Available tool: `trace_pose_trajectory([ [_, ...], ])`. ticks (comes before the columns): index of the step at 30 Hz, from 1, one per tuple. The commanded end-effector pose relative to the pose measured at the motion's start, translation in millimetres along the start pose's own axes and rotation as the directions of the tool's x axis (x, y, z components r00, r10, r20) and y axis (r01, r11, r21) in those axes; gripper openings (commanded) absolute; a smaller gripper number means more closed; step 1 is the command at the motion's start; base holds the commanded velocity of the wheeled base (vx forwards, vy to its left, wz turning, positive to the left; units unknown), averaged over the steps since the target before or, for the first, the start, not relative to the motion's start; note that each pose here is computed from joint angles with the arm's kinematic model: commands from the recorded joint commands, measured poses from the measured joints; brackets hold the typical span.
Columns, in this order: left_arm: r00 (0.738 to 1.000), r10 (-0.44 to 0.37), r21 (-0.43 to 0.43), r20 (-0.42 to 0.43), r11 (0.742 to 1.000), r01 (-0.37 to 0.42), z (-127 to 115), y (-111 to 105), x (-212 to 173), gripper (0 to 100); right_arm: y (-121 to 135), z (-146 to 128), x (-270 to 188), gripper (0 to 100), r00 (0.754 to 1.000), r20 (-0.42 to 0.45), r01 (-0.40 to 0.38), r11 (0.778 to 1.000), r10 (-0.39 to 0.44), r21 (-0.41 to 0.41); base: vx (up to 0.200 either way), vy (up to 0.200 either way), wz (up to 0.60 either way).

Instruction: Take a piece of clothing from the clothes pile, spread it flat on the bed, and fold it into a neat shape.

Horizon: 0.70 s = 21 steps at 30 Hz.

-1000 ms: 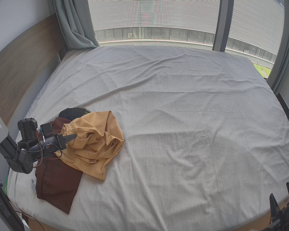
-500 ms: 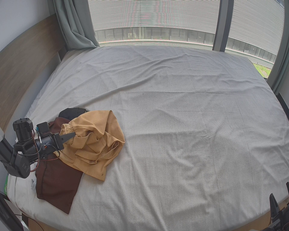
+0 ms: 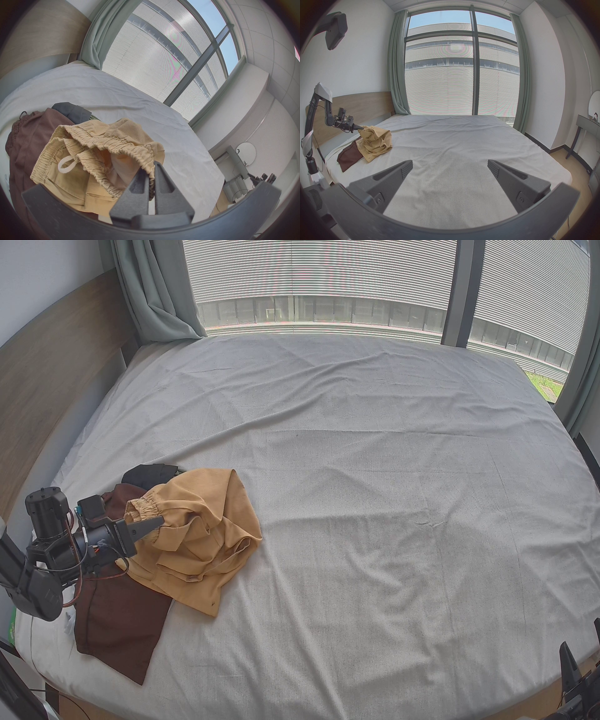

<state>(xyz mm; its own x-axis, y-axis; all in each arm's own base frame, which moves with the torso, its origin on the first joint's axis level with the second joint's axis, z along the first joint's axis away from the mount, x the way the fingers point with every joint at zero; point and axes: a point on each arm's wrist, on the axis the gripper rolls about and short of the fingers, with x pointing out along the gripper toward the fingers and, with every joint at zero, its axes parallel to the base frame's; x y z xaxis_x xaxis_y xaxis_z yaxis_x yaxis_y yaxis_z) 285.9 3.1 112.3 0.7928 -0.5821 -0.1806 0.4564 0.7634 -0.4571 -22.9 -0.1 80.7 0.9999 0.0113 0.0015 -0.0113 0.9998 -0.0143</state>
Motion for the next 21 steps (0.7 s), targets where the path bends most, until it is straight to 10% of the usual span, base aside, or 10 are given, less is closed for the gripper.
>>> trace_pose_trajectory([
  [1, 1.0, -0.022, -0.005, 0.021, 1.0, 0.022, 5, -14, -7, 0, 0, -5, 0, 100, 1.0, -0.001, -0.001, 1.0, 0.001, -0.001, 0.0, 0.0, 0.0],
  [21, 0.997, -0.058, -0.055, 0.045, 0.997, 0.06, 4, -52, -6, 0, 0, -5, 0, 100, 1.0, -0.001, -0.001, 1.0, 0.001, 0.0, 0.0, 0.0, 0.0],
])
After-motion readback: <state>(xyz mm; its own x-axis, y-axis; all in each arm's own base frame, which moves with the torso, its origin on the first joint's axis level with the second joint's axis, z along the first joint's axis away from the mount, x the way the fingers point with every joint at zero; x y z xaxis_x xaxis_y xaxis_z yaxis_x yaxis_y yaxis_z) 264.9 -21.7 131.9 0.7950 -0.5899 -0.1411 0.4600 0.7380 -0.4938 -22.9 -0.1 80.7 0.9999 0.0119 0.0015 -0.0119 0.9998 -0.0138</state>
